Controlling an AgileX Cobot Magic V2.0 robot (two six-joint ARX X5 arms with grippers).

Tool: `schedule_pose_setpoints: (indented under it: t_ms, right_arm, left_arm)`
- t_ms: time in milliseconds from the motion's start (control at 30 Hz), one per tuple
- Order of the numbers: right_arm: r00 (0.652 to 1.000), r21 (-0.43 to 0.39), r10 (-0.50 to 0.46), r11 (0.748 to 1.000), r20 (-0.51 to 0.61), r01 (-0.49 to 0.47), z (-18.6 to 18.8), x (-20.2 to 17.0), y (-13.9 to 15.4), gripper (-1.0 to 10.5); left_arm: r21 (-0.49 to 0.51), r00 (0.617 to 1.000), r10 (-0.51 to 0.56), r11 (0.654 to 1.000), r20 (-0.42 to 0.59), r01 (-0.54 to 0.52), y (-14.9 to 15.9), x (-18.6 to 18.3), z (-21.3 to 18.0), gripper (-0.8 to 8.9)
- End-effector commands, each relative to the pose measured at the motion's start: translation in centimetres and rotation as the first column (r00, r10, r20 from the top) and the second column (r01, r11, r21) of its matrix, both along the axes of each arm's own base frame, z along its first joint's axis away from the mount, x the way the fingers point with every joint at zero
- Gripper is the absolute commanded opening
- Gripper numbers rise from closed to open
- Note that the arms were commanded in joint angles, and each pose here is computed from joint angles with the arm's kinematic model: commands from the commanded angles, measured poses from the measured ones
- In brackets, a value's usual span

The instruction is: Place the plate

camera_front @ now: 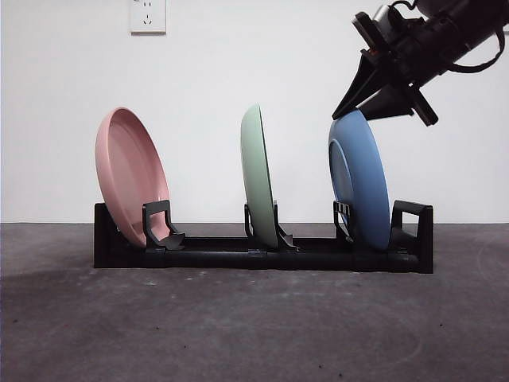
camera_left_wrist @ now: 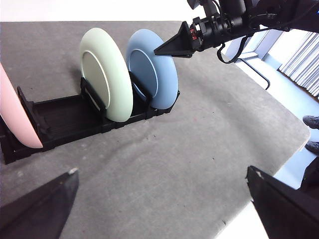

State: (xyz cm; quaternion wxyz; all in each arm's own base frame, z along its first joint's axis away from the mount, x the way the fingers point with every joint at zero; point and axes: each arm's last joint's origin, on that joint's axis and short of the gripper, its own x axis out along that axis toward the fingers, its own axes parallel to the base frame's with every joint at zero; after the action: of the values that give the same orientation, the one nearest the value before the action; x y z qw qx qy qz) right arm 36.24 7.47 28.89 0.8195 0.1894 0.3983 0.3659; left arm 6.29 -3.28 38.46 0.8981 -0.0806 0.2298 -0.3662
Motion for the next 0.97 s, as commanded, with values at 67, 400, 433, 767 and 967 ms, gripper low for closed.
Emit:
schedule_pose_setpoints:
  t_ms: [67,400,433,767,967]
  right_arm:
    - [1.000,0.003,-0.019,1.000,-0.019,0.019,-0.2,0.6,0.0,0.1]
    - [0.999,0.069,-0.049,0.996,0.001,0.049,3.0,-1.2,-0.3,0.1]
    - [0.999,0.076,-0.052,0.996,0.008,0.052,3.5,-1.6,-0.3,0.1]
    - [0.987,0.140,-0.068,0.989,0.145,0.047,10.2,-7.7,-1.2,0.1]
    - [0.973,0.109,0.019,0.993,0.228,-0.045,13.0,-13.3,-1.3,0.1]
  left_arm:
    - [-0.007,1.000,-0.005,1.000,0.017,0.005,0.0,-0.2,0.5,5.31]
    - [-0.004,1.000,-0.005,1.000,0.011,0.005,0.0,-0.2,0.5,5.31]
    - [-0.002,1.000,-0.005,1.000,0.006,0.005,0.0,-0.2,0.4,5.31]
    - [0.012,1.000,-0.009,1.000,-0.017,0.009,0.1,-0.3,0.2,5.31]
    - [0.016,1.000,-0.011,1.000,-0.012,0.011,0.1,-0.3,0.2,5.31]
